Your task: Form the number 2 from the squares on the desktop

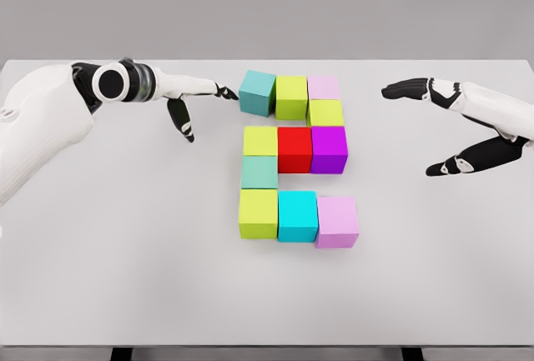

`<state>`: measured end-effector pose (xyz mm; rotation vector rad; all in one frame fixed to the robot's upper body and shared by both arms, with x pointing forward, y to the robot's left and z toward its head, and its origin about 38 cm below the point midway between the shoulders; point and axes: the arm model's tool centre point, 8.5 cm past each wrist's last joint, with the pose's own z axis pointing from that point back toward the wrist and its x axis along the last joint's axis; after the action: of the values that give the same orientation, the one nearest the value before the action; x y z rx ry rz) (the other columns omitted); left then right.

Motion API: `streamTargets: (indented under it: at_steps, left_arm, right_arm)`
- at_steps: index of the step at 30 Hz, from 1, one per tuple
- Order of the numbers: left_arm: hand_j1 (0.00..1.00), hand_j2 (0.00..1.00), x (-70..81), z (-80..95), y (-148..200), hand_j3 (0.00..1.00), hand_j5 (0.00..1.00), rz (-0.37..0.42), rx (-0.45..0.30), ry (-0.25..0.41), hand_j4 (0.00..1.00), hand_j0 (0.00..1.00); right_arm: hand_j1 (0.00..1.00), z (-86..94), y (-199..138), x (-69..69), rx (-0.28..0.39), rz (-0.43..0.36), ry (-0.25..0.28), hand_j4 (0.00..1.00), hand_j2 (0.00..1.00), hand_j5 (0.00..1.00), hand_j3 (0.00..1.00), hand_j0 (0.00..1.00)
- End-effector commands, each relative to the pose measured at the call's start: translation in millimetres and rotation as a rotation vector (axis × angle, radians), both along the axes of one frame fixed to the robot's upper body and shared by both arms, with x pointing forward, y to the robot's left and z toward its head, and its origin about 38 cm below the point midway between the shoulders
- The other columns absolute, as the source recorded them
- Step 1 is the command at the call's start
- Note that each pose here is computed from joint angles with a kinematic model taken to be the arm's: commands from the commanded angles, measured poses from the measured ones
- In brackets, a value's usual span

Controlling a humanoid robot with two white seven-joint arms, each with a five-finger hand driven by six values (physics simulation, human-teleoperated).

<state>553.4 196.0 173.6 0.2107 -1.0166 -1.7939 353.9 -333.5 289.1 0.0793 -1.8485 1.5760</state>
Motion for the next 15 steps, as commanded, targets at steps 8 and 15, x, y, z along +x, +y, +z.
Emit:
streamTargets:
  at_steps: [8, 15]
  left_arm:
    - [1.0, 1.0, 3.0, -3.0, 8.4, 1.0, 1.0, 0.037, 0.014, 0.008, 1.0, 1.0]
    - [1.0, 1.0, 7.0, -3.2, 7.0, 1.0, 1.0, 0.012, 0.17, -0.056, 1.0, 1.0]
  right_arm:
    - [1.0, 0.3, -0.2, 0.3, 0.007, -0.003, 0.006, 1.0, 1.0, 1.0, 1.0, 1.0]
    - [1.0, 0.1, -0.3, 0.3, 0.006, -0.004, 0.009, 1.0, 1.0, 1.0, 1.0, 1.0]
